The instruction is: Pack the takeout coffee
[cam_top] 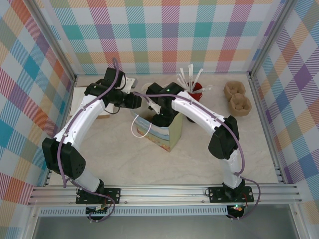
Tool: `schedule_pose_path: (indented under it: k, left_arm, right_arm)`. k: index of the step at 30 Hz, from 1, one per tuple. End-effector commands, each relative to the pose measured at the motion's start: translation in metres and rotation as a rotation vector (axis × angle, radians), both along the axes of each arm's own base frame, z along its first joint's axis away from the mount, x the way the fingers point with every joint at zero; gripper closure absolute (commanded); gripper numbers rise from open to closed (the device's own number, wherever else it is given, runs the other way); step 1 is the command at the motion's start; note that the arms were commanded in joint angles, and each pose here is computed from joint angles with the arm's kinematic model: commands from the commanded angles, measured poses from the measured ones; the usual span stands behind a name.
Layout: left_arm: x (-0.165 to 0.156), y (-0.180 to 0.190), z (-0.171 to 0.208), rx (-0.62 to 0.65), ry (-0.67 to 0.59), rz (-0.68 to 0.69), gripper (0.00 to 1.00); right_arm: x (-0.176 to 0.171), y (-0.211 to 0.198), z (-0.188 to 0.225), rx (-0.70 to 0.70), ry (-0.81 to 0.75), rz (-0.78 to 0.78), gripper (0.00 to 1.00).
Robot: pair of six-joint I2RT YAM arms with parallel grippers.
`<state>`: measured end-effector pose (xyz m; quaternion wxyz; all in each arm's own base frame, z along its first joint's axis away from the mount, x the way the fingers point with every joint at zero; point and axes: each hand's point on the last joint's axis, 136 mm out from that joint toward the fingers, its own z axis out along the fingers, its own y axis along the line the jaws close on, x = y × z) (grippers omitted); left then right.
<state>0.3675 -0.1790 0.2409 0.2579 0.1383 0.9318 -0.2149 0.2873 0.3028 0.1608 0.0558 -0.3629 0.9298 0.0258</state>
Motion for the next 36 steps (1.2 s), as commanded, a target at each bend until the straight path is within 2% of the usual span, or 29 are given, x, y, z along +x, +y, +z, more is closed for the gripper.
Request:
schedule_pose_path:
  k: [1,36]
  left_arm:
    - [0.0028,-0.003,0.0056,-0.005,-0.022,-0.008,0.65]
    - [0.0024,-0.0024,0.006,-0.003,-0.024,-0.006,0.65]
  right_arm:
    - [-0.0038,0.0017,0.013,0.034,-0.013,0.022,0.22]
    - [-0.0064,-0.0003,0.0051,0.021,0.004,0.021,0.22]
